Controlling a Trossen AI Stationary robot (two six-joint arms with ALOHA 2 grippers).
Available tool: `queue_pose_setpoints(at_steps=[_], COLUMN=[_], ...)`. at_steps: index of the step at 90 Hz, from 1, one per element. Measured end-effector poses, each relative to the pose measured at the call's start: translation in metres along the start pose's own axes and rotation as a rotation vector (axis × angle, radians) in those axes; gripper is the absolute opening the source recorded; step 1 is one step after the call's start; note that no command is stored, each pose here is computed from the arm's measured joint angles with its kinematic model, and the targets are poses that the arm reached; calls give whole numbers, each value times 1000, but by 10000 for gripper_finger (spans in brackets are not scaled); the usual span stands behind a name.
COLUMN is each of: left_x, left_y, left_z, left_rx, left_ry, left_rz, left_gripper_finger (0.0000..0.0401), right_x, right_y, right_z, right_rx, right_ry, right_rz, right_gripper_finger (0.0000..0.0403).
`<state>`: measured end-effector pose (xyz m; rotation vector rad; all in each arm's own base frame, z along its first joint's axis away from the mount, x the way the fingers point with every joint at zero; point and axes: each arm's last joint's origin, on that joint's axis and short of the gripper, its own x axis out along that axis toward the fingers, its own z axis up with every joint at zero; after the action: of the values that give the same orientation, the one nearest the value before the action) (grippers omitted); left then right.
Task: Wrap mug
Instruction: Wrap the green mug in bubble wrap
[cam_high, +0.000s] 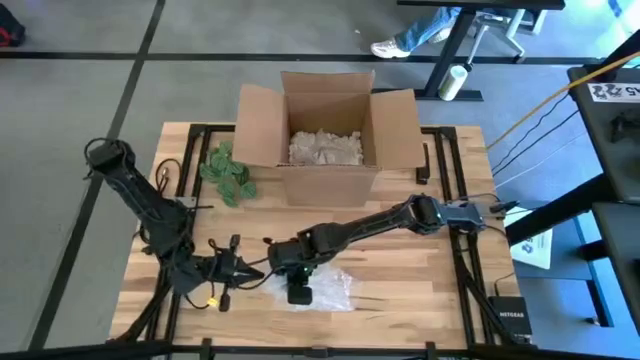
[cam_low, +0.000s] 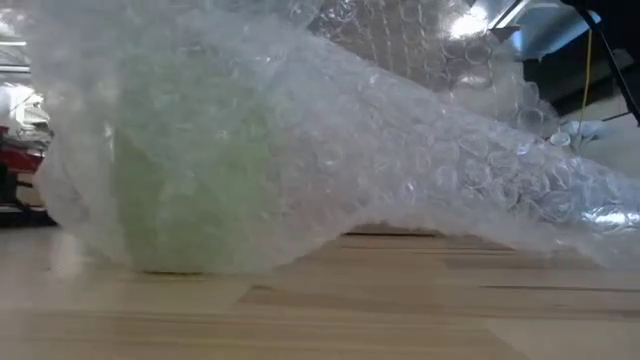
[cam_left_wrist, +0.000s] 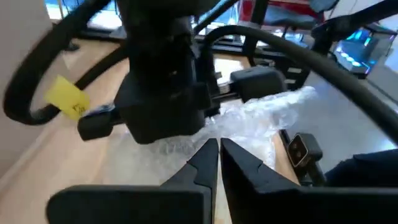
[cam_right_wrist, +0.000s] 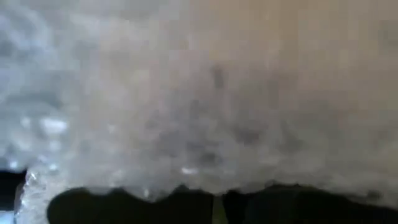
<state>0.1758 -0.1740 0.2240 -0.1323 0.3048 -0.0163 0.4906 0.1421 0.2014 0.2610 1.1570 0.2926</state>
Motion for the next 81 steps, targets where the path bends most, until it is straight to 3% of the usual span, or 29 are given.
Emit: queue_pose_setpoints(at_steps=[14, 31, 67, 81], left_x=[18, 36, 62, 64], left_y=[3, 2, 17, 18], left_z=[-8, -7, -18, -20], left_rx=[-31, -21, -108, -113], left_ry=[68, 40, 138, 148], left_rz=[-34, -105, -118, -111], left_gripper_finger=[0, 0, 0, 0], right_x=[0, 0, 0, -2], right_y=[0, 0, -1, -1], right_z=[0, -1, -1, -1], right_rx=[-2, -1, 2, 1], right_ry=[-3, 3, 10, -6], right_rz=[-13, -13, -9, -59], right_gripper_finger=[0, 0, 0, 0])
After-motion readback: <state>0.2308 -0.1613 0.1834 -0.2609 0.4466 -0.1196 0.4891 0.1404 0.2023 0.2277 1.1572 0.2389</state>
